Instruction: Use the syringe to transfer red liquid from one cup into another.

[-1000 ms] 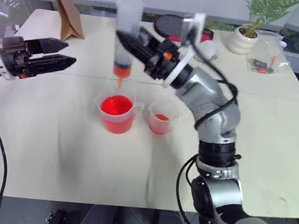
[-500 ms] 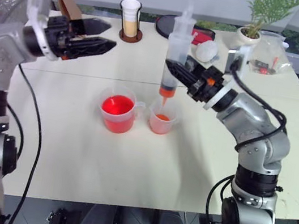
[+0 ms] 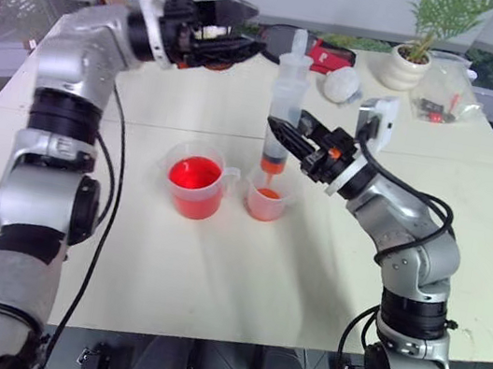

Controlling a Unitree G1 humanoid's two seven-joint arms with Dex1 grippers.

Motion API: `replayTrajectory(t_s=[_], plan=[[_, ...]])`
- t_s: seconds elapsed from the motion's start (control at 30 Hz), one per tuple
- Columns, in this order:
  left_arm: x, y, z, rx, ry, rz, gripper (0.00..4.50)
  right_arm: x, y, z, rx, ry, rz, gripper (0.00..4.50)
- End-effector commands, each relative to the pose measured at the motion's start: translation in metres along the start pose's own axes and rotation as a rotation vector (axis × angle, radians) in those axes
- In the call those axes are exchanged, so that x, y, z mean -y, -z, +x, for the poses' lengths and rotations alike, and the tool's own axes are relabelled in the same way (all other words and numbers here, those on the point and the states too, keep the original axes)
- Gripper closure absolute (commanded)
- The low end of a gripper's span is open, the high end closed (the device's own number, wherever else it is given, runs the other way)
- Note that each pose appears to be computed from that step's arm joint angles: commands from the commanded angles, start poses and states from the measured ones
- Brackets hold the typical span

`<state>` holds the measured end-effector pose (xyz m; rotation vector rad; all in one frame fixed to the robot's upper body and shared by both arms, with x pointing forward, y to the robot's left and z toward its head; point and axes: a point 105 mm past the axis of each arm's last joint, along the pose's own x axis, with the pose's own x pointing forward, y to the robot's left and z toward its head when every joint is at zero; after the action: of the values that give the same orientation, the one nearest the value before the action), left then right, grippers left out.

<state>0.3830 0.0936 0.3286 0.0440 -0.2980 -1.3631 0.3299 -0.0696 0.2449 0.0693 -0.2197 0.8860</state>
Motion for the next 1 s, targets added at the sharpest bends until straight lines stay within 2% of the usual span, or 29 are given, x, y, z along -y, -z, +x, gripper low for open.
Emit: replayTrajectory(t_s=[0.03, 0.37, 0.47, 0.53, 0.6, 0.7, 0.73, 1.0], plan=[[-0.001, -0.016, 0.010, 0.025, 0.019, 0.078, 0.52, -0.010, -0.017, -0.001, 0.062, -0.019, -0.064, 3.19], [-0.001, -0.012, 0.033, 0.054, 0.046, 0.076, 0.52, -0.016, -0.008, -0.003, 0.041, -0.032, -0.075, 3.19], [0.002, -0.013, 0.038, 0.060, 0.074, 0.072, 1.29, -0.015, -0.007, -0.004, 0.036, -0.028, -0.081, 3.19], [0.005, -0.013, 0.039, 0.066, 0.094, 0.070, 2.29, -0.015, -0.005, -0.004, 0.031, -0.025, -0.087, 3.19], [0.007, -0.017, 0.041, 0.080, 0.109, 0.073, 2.93, -0.013, -0.005, -0.005, 0.029, -0.016, -0.096, 3.19], [0.011, -0.019, 0.042, 0.077, 0.138, 0.069, 4.18, -0.011, -0.005, -0.005, 0.030, -0.008, -0.103, 3.19], [0.012, -0.018, 0.042, 0.073, 0.147, 0.067, 4.41, -0.011, -0.005, -0.005, 0.031, -0.007, -0.104, 3.19], [0.023, 0.016, 0.045, 0.012, 0.169, 0.022, 4.41, -0.008, -0.022, -0.005, 0.077, 0.012, -0.127, 3.19]])
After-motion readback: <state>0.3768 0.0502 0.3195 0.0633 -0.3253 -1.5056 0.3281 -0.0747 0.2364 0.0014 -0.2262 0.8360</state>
